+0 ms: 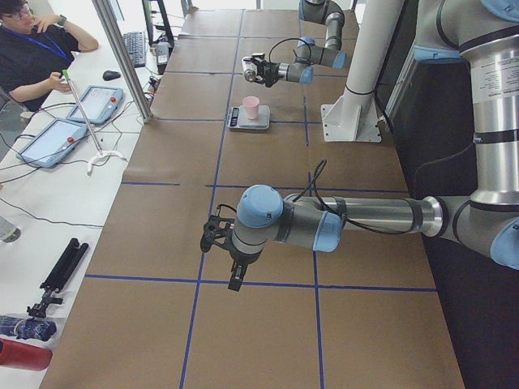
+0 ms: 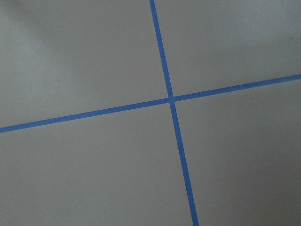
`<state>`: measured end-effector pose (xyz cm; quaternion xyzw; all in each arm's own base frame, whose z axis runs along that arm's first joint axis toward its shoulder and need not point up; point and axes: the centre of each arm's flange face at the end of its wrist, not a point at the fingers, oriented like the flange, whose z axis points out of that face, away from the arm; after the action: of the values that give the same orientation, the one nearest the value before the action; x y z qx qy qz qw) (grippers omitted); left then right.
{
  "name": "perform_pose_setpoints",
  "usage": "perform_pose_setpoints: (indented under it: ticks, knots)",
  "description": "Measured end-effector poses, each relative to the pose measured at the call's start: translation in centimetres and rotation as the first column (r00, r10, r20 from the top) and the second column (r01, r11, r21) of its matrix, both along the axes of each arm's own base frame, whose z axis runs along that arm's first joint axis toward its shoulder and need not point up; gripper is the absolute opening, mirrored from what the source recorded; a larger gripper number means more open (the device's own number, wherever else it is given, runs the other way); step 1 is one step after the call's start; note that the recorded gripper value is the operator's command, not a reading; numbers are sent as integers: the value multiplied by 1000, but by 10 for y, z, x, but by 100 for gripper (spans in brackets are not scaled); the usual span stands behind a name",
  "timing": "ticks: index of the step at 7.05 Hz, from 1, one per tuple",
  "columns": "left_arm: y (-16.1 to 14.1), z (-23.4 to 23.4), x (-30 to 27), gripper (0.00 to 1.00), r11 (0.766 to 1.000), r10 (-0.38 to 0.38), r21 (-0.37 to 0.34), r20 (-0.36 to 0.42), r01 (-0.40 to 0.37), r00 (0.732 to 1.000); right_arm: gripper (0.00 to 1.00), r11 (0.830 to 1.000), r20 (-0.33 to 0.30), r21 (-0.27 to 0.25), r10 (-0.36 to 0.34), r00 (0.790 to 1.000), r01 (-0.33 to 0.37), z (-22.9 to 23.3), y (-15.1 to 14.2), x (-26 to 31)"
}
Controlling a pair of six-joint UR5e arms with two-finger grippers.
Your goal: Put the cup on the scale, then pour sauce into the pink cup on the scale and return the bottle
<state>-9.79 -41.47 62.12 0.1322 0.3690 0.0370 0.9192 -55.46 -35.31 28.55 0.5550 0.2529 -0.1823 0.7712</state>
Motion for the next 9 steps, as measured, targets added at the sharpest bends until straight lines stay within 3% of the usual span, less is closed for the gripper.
perform_pose_setpoints:
  ticks: [9]
  knots:
    - [11, 10, -2, 100, 1000, -7, -24, -3, 6, 1000, 0, 999, -217, 35, 28, 976, -21, 2, -22, 7]
